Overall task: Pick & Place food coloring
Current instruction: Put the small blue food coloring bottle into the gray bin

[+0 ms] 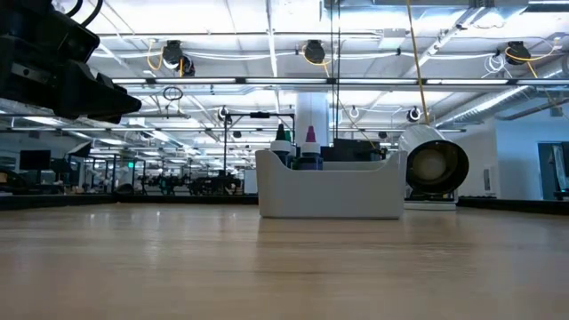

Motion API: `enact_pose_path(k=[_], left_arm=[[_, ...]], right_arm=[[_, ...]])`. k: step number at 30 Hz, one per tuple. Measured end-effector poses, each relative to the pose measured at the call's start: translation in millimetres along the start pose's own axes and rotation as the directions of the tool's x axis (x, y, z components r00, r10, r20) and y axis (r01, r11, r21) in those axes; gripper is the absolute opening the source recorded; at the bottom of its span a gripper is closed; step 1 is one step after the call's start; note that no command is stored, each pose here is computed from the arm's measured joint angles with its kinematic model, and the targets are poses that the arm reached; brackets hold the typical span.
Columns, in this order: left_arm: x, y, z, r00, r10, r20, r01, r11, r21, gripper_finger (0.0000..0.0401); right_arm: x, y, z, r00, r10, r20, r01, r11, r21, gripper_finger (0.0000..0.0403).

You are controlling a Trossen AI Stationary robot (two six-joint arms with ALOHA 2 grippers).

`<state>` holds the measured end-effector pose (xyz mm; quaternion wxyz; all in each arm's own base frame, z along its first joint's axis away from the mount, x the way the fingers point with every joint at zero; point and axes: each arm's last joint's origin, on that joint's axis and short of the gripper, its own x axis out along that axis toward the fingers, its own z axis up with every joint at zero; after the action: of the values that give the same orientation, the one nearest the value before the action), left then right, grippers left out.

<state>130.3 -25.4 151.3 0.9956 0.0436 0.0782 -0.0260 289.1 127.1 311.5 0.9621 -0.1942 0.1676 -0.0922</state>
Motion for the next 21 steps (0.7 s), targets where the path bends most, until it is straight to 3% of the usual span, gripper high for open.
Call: enact_pose_path(k=[4,10,15,21], left_arm=[[0.0,0.0,0.0,1.0,0.0,0.0,0.0,1.0,-0.001,0.0042],[0.0,0.0,-0.3,1.0,0.0,-0.003,0.0,1.0,-0.002,0.0042],[0.0,0.0,-1.6,1.0,-0.001,-0.017,0.001,1.0,0.0,0.0042],[0.0,0.0,-1.7,1.0,-0.001,-0.017,0.001,1.0,0.003,0.0042]], right_arm=[[7.3,-33.9,-15.2,0.982,-0.147,-0.119,0.158,0.984,0.081,0.0055],[28.3,-55.9,-75.2,0.954,-0.175,-0.244,0.223,0.957,0.183,0.0055],[36.6,-55.5,-122.9,0.965,-0.184,-0.189,0.235,0.924,0.302,0.0055],[31.8,-48.9,-151.1,0.97,-0.199,-0.14,0.24,0.876,0.418,0.0055]])
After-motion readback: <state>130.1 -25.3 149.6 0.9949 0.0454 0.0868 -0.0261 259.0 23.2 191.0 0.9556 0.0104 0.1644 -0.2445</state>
